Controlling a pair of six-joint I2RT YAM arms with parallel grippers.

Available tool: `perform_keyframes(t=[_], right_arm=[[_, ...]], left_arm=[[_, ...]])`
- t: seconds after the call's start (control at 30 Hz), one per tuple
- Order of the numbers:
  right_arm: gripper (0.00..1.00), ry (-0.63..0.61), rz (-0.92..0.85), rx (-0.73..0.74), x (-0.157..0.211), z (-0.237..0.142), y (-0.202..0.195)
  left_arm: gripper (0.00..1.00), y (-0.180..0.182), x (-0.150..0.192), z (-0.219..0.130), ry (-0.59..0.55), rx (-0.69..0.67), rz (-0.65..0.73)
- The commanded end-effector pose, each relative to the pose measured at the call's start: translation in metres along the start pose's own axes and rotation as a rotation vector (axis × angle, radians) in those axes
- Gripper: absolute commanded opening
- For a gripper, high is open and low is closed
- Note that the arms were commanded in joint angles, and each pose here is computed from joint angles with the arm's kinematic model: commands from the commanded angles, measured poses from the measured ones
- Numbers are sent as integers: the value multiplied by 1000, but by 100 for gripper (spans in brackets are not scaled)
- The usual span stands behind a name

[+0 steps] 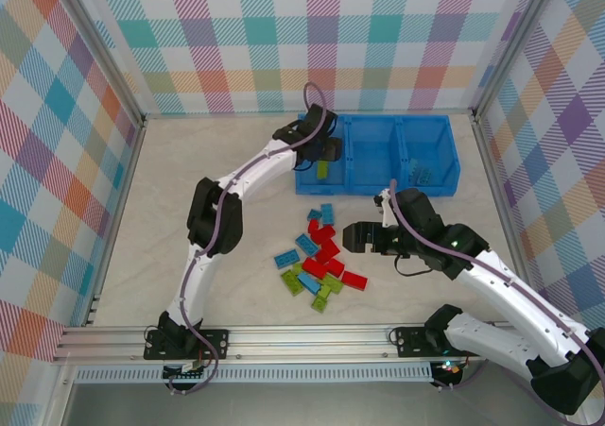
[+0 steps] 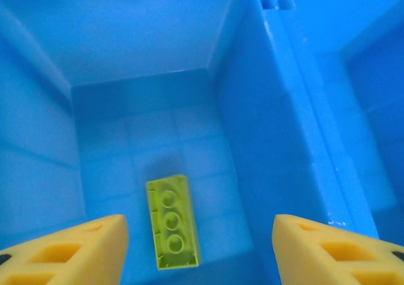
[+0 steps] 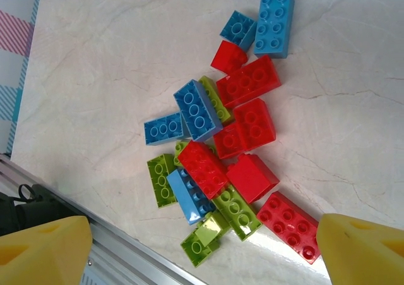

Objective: Sort the legos into containers by color

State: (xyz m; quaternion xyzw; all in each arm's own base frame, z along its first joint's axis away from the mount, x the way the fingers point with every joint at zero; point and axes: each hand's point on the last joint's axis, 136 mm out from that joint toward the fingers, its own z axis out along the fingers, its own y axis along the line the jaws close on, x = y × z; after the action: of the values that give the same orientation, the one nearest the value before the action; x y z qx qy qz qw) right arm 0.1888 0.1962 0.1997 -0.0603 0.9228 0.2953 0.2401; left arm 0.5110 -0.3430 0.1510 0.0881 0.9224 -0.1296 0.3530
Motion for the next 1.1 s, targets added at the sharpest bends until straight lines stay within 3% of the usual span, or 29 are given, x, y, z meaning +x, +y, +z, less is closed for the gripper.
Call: perform_keyframes(t=[0.0,0.1,0.23,0.37,0.53,0.63,0.73,0.83,0.97,1.07], right_arm=[[92,-17,11,39,-4,-1,-5],[92,-4,9,75,-7,6,-8],[91,38,-3,119,-6,25,-14],[89,88,-37,137,-5,48,-10],[81,193,-118,205,3,88,-16],[74,243,-129,274,11,108,-33],[69,270,-141,267,15,130,-36],[61,284,-163,260,14,148,-37],[43,320,-177,297,15,166,-44],[42,340,-169,316,21,176,-52]], left_arm=[[63,-19,-32,-66,-85,114,-28],[63,-29,-32,-120,-139,201,-27],[63,-32,-5,-209,-227,293,21],[63,-17,38,-284,-303,291,175],[68,20,93,-347,-290,269,379],[73,28,129,-365,-251,315,530],[76,33,161,-362,-215,357,652],[78,23,181,-354,-209,444,703],[82,15,195,-339,-184,502,740],[85,16,202,-329,-144,497,762]])
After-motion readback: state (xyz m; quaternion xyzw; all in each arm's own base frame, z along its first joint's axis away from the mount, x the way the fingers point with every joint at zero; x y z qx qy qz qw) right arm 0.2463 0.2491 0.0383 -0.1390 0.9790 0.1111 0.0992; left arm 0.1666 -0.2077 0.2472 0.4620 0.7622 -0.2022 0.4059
